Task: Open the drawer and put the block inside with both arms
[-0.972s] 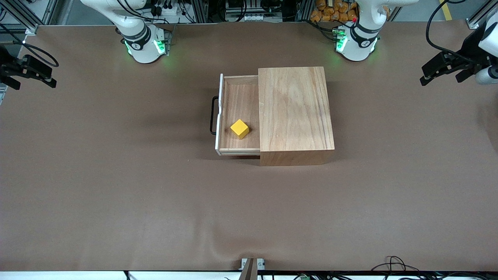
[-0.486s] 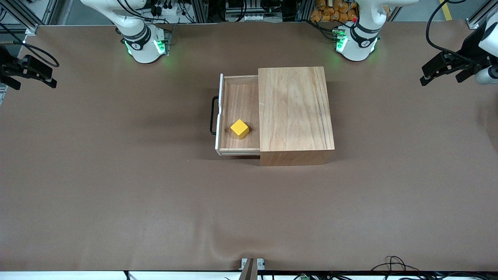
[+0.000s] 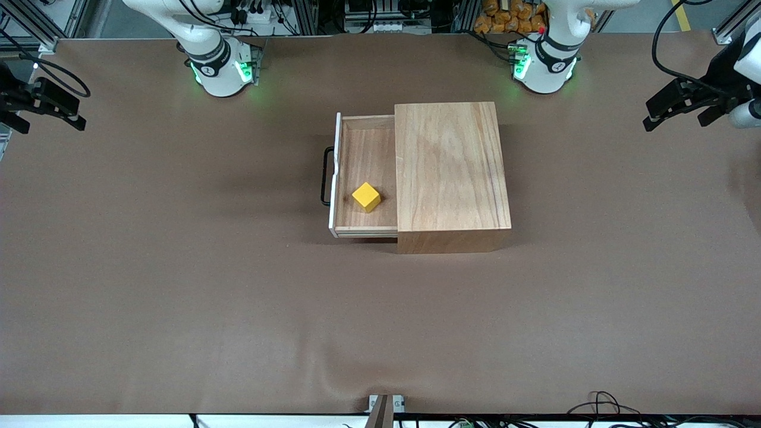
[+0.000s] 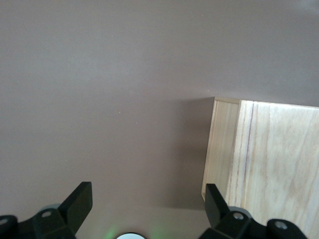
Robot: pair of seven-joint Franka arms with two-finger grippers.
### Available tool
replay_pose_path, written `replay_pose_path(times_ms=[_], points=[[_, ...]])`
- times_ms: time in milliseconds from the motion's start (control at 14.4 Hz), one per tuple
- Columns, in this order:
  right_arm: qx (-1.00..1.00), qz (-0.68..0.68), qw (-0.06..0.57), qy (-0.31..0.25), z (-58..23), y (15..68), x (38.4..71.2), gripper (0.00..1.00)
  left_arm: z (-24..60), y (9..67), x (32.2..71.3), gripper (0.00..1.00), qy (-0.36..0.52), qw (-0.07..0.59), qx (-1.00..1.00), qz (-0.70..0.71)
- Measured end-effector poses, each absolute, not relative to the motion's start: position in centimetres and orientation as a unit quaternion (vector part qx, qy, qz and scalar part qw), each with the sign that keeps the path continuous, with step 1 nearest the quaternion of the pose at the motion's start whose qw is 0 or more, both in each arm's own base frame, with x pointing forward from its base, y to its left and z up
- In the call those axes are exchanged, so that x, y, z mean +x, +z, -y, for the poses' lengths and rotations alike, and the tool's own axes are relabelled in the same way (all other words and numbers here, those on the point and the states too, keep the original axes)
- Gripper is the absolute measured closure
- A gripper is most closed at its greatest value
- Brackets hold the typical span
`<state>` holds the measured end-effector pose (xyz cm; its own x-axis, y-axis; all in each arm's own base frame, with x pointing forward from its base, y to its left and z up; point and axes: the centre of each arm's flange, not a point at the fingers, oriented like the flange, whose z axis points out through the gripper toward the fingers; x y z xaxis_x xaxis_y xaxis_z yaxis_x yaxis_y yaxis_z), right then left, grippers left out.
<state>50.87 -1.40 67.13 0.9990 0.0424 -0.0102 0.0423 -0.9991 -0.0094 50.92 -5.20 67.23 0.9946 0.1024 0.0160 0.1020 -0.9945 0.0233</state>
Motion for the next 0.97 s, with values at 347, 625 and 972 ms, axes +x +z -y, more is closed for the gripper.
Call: replay_pose_path(times_ms=[347,625,972], points=[[-0.998,-0.051,0.006,0.020,2.68,66.99,50.40,0.00,4.81,67.96,50.93,0.00,0.016,0.013,0.998,-0.055],[-0.998,-0.059,0.006,0.020,2.54,66.99,50.40,0.00,4.64,68.17,50.95,0.00,0.019,0.013,0.998,-0.056],[-0.998,-0.054,0.005,0.020,2.10,66.99,50.42,0.00,4.66,67.77,51.14,0.00,0.013,0.012,0.998,-0.056]])
